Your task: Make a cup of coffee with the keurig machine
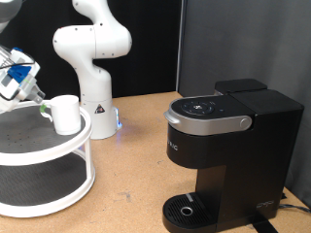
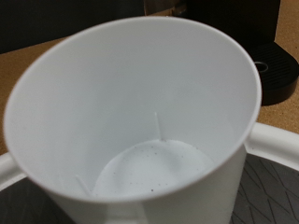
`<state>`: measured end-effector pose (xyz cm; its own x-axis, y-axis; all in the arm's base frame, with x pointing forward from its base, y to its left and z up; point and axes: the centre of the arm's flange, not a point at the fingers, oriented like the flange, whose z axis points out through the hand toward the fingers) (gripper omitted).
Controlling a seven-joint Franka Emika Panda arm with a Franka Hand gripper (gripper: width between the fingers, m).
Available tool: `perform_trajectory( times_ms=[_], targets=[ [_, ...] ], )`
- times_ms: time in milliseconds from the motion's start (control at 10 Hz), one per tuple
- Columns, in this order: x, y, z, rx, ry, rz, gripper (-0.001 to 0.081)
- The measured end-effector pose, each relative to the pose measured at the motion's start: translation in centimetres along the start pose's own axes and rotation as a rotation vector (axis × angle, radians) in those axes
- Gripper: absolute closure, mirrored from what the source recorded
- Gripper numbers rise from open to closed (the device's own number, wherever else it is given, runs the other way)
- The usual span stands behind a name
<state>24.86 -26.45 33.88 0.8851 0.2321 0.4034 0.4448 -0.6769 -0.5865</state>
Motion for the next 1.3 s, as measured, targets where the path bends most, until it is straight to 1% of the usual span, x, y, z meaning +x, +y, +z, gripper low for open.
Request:
perform_trajectory(
  times_ms=[300, 500, 700, 900, 1000, 1100, 1200, 1300],
  targets=[
    [0.1, -0.8, -1.3, 0.030, 0.021, -0.022, 0.0805],
    [0.2, -1.0, -1.9, 0.029, 0.030, -0.026, 0.0805],
    [0.2, -1.1, -2.2, 0.024, 0.033, -0.022, 0.0805],
    [0.1, -0.9, -2.6, -0.004, 0.047, -0.022, 0.0805],
    [0.0, -0.9, -2.8, -0.015, 0.058, -0.023, 0.0791],
    [-0.1, -0.9, -3.0, -0.019, 0.066, -0.024, 0.0791],
    [-0.3, -1.0, -3.2, -0.021, 0.074, -0.024, 0.0616],
    [-0.4, -1.0, -3.3, -0.022, 0.081, -0.027, 0.0616]
  ],
)
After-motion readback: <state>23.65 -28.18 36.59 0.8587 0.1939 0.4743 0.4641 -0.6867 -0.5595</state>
